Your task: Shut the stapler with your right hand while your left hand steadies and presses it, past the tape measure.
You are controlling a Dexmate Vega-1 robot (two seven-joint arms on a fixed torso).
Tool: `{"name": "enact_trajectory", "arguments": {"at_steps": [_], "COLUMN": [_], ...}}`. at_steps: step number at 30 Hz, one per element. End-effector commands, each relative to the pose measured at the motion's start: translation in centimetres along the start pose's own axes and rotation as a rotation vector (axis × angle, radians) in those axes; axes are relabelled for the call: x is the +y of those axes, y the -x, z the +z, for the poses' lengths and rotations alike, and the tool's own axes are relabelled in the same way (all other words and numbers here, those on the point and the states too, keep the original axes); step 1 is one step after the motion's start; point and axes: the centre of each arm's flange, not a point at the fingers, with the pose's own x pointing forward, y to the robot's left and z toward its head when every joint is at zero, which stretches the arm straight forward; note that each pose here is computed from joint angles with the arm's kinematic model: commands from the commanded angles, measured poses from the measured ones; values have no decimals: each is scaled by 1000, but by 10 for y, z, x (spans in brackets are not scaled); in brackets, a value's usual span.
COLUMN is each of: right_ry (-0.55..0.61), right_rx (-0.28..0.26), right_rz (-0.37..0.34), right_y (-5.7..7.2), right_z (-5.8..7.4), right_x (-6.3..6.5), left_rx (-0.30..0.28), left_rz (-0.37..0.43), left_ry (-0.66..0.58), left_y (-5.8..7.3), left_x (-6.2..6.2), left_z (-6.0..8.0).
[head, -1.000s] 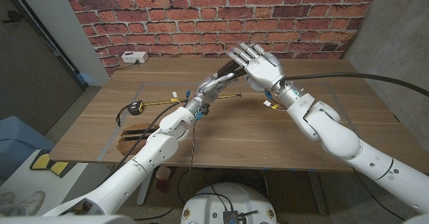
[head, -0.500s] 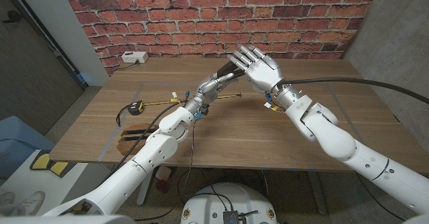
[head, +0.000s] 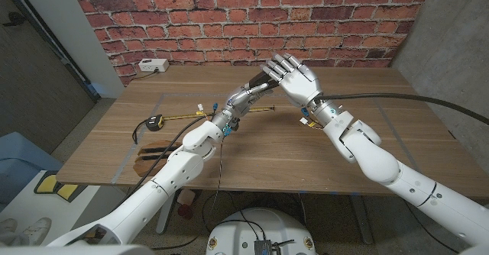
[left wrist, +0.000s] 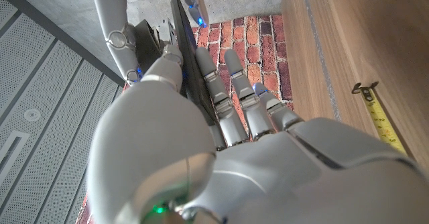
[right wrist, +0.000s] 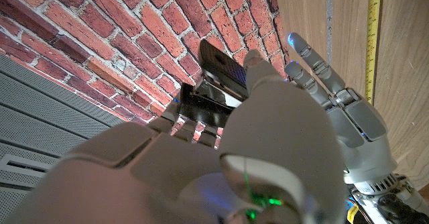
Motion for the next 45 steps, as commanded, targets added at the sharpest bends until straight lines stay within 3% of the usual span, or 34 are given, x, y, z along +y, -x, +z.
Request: {"name": "enact_trajectory", "arguments": {"at_steps": [1, 4, 13, 22, 35, 45], "right_ry": [-29, -89, -123, -150, -161, -168], "right_rx": [22, 23, 34, 43, 67, 79], "right_rz": [-38, -33, -115, -154, -149, -134], "right_y": [0, 0, 3, 6, 6, 6], "right_z": [1, -2, -3, -3, -4, -4], "right_x": [5, 6, 7, 10, 14, 15], "left_rx": [4, 7, 12, 21, -16, -28], "left_rz": [-10, -9, 8, -14, -71, -131], "left_ry": [2, 1, 17, 26, 92, 39], "left_y": [-3, -2, 2, 2, -3, -3], "left_x": [-1, 0, 5, 6, 3, 4], "left_z": [-3, -3, -5, -7, -13, -13]}}
